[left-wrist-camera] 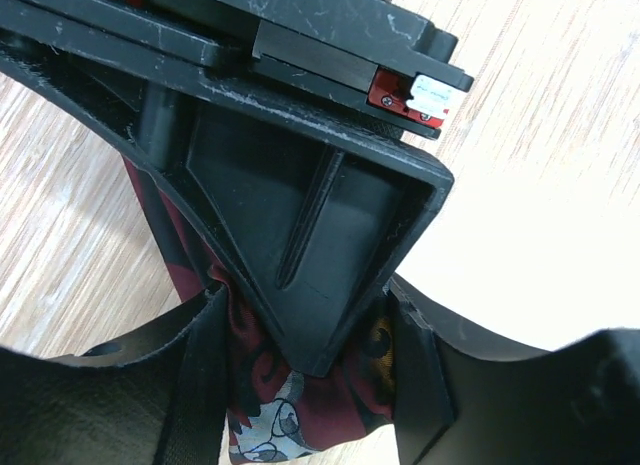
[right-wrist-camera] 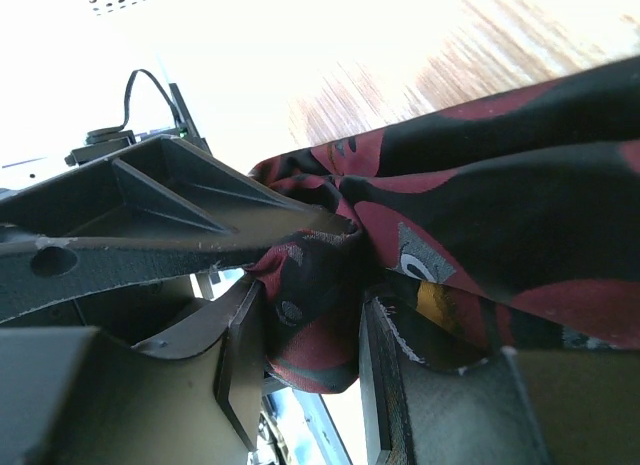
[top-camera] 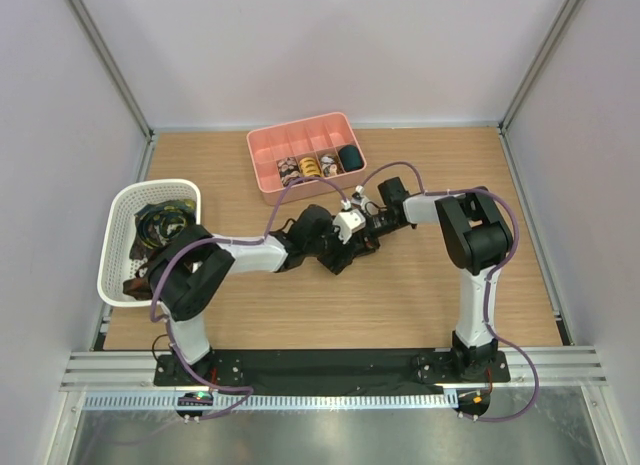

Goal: Roll the ties
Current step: Roll the tie

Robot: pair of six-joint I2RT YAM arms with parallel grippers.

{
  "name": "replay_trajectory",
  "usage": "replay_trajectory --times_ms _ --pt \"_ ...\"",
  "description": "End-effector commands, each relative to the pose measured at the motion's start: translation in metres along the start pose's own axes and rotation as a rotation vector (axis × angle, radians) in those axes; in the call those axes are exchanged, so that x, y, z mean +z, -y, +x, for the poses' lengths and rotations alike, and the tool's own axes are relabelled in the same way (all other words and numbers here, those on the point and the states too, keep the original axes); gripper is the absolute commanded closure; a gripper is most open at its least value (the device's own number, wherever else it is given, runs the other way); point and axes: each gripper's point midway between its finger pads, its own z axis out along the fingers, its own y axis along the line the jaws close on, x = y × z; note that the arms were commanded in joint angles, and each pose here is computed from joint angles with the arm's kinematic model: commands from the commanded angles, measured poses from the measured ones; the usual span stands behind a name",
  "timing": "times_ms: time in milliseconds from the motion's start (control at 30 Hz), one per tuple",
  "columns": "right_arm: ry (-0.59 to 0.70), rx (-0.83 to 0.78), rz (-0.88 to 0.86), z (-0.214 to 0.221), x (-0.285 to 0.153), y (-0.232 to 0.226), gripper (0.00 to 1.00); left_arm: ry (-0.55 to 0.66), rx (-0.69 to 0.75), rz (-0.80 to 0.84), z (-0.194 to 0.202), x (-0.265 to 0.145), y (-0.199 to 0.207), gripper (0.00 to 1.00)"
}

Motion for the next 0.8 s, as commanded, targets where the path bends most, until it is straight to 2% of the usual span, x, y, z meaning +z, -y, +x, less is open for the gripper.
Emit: replay_trajectory --times_ms 0,200,233,333,433,500,633,767 --pt "0.026 -0.020 0.155 0.003 0.002 0.033 0.96 0.007 -0.001 -0.023 -0.006 0.005 -0.009 0.44" --pt "0.045 -0.032 0.160 0.001 -0.002 0.027 0.96 -0.069 -0.008 -0.163 0.010 0.002 -0.027 0.39" --pt "0.046 -0.034 0.162 0.001 -0.002 0.026 0.96 -0.057 -0.003 -0.189 0.007 -0.002 -0.029 0.33" --pt "0.055 -0.042 0.171 0.000 -0.004 0.025 0.96 -0.022 0.007 -0.229 0.001 -0.008 -0.031 0.24" --pt "0.060 -0.053 0.168 -0.001 -0.006 0.022 0.96 -0.007 0.007 -0.261 -0.008 -0.014 -0.035 0.20" --pt "0.062 -0.065 0.168 -0.001 -0.006 0.020 0.96 -0.025 0.004 -0.258 -0.004 -0.012 -0.036 0.21" --pt "0.066 -0.108 0.177 0.000 -0.008 0.014 0.96 -0.058 0.007 -0.236 0.008 -0.003 -0.034 0.34" --pt "0.059 -0.148 0.178 -0.005 -0.009 0.011 0.95 -0.063 0.005 -0.182 0.016 0.002 -0.026 0.42"
